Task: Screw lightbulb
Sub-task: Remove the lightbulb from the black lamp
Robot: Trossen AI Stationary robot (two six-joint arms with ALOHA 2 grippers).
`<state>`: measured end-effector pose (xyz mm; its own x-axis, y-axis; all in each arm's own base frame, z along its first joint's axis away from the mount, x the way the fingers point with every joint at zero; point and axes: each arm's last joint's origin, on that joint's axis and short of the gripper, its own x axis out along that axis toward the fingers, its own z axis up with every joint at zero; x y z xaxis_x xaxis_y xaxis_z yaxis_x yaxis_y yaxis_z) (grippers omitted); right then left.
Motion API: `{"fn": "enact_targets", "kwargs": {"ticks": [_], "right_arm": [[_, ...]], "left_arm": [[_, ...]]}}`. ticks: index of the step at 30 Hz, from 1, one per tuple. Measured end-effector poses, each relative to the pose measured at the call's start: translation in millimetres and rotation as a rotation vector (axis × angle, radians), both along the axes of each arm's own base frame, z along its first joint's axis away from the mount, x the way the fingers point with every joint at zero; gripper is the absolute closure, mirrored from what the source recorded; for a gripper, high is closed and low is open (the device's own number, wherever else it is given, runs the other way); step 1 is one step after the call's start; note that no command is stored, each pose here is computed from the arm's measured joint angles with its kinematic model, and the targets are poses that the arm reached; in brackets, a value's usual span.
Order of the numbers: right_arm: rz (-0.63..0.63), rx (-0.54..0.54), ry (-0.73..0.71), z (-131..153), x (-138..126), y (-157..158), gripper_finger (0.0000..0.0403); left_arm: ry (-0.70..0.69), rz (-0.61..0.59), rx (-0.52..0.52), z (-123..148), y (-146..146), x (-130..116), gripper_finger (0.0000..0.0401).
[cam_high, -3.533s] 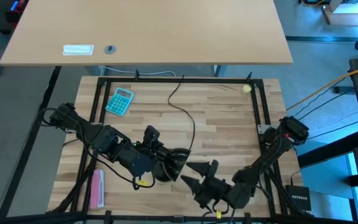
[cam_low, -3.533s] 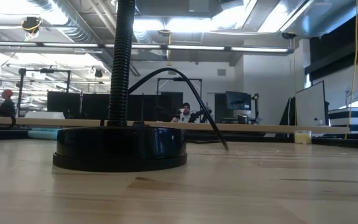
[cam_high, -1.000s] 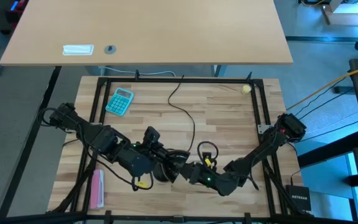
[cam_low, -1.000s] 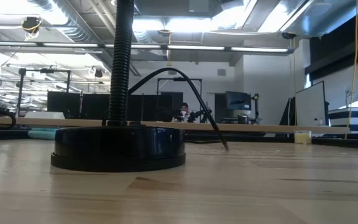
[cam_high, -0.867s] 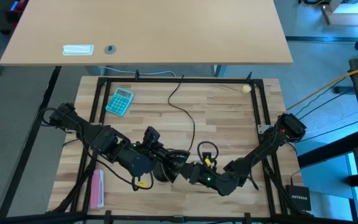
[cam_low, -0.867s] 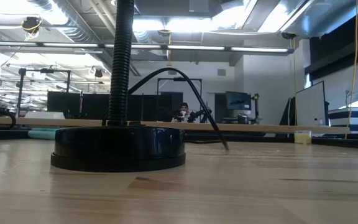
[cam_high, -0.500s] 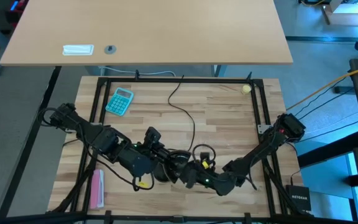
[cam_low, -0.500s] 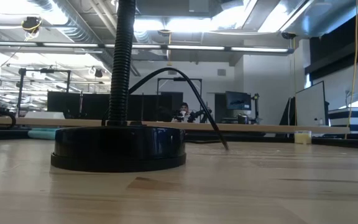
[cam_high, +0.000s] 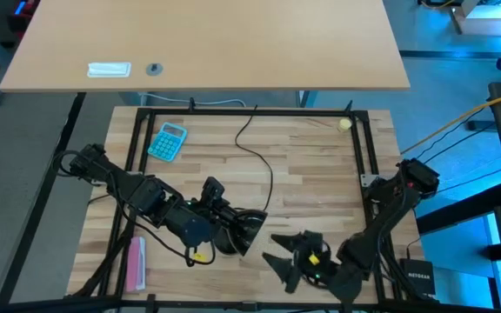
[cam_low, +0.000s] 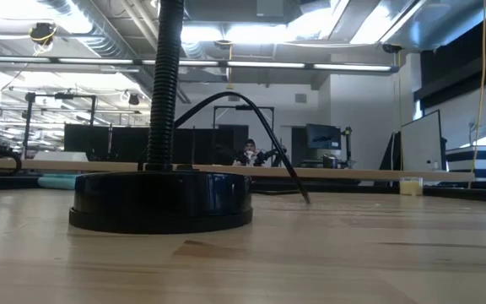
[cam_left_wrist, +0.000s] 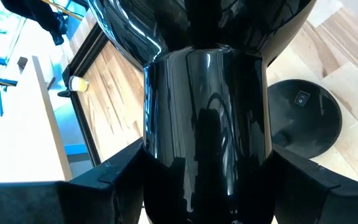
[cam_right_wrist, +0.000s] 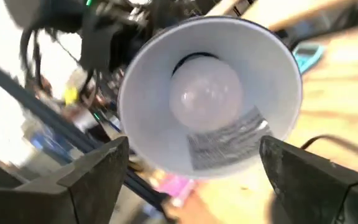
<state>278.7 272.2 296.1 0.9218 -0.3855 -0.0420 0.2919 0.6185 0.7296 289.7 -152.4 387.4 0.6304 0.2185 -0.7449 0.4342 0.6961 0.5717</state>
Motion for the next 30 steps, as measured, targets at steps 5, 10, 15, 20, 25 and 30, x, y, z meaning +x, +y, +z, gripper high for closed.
{"fn": "enact_targets", "kwargs": {"ticks": [5, 10, 15, 20, 25, 30], "right_arm": [[0.016, -0.301, 0.145, -3.4, -6.4, 3.2, 0.0041], [0.038, -0.546, 0.287, -12.2, -7.7, 1.7, 0.0041], [0.058, -0.658, 0.358, -17.5, -8.5, 0.3, 0.0041], [0.113, -0.700, 0.396, -23.0, -9.3, 1.2, 0.0041], [0.145, -0.753, 0.437, -36.7, -6.2, 5.7, 0.0041], [0.140, -0.810, 0.479, -53.4, -2.0, 10.2, 0.0041]], "left_arm": [[0.008, -0.020, 0.016, 0.1, 0.2, -0.3, 0.0152], [0.036, -0.111, 0.089, 0.1, 1.6, 0.7, 0.0152], [0.069, -0.212, 0.180, -0.1, 3.6, 1.6, 0.0152], [0.091, -0.279, 0.231, -0.3, 3.6, 1.4, 0.0152], [0.105, -0.323, 0.249, -0.5, 3.4, 1.5, 0.0152], [0.117, -0.367, 0.279, -0.5, 3.3, 1.4, 0.0152]]}}
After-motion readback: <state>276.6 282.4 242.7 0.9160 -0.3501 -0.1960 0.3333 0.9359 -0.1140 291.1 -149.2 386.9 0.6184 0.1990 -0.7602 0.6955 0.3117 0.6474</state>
